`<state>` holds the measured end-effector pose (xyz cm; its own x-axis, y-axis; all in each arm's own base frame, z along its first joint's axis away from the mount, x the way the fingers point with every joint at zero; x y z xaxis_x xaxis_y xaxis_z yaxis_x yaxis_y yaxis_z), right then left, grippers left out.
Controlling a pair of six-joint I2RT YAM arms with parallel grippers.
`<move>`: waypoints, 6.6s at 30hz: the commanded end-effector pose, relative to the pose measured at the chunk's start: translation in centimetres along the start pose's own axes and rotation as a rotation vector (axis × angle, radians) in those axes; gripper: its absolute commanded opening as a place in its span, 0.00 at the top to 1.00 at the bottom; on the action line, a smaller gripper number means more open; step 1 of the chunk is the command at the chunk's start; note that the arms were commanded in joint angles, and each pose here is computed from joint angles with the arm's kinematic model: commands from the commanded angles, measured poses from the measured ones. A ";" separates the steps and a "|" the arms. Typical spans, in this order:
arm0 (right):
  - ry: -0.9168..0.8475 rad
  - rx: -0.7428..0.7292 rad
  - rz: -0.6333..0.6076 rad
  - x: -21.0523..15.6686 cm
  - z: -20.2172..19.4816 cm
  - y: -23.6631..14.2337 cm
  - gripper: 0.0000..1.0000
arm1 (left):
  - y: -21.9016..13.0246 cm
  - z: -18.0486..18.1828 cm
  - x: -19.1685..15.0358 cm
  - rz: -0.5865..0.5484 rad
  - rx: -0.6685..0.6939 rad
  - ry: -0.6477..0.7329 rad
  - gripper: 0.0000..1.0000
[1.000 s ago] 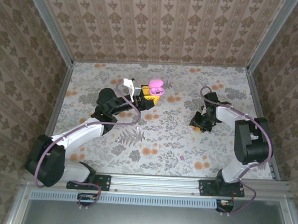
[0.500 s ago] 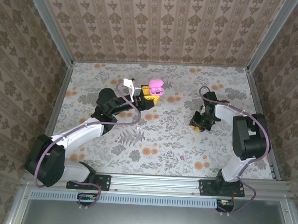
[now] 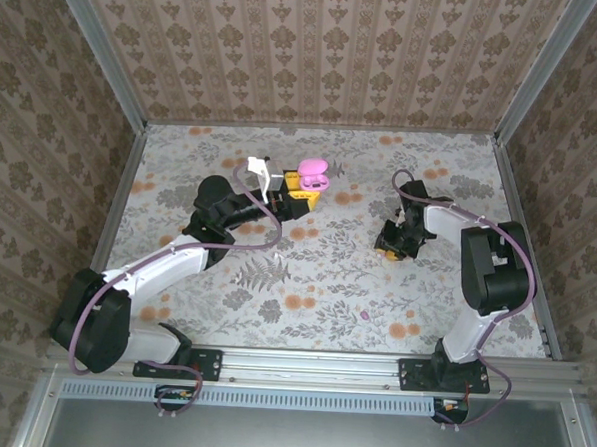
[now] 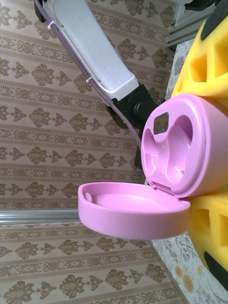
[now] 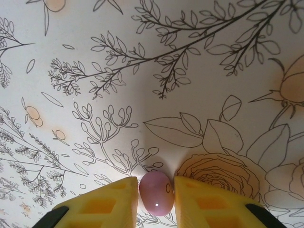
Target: Insert wireless bluetooth earbuds into charging case
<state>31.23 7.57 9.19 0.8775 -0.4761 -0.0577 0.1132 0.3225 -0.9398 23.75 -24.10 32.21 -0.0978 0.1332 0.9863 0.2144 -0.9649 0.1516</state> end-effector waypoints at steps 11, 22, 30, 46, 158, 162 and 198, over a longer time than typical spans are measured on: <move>-0.030 -0.076 0.013 -0.3 0.5 1.0 0.73 | -0.2 -0.3 1.7 -0.040 0.006 0.056 0.74; -0.084 -0.109 -0.056 -0.6 1.9 -1.1 0.78 | -0.1 0.0 0.7 -0.012 0.025 0.043 0.74; -0.159 -0.058 -0.157 -1.4 4.4 -6.3 0.78 | 0.2 0.6 -1.9 0.062 0.046 0.020 0.75; -0.437 0.193 -0.401 -6.0 12.5 -21.0 0.78 | 0.9 0.6 -5.3 0.144 0.036 0.047 0.76; -0.496 0.425 -0.475 -10.1 15.4 -23.8 0.56 | 1.4 0.2 -3.6 0.092 0.038 0.078 0.76; -0.421 0.379 -0.475 -9.8 13.0 -23.1 0.56 | 1.2 0.1 -3.4 0.087 0.037 0.086 0.76; -0.196 -0.247 0.114 -17.4 0.3 -0.7 0.59 | -1.7 -1.7 -1.0 0.093 0.116 0.164 0.77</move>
<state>15.73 15.33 10.84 0.9494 -0.2875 -0.1267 -0.0892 0.1402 -0.9861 22.25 -23.09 29.89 -0.1822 -0.0085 0.9832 0.3401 -0.9388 0.0549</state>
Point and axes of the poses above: each hand's point on the last joint's axis, 136 mm out from that joint toward the fingers, its own y axis out along the fingers, its own z axis along the line the jaws close on, x = y × z, the point moved 8 cm from there along -y, back along the fingers, and after that the axes turned 8 degrees about y, right-handed, at the moved point
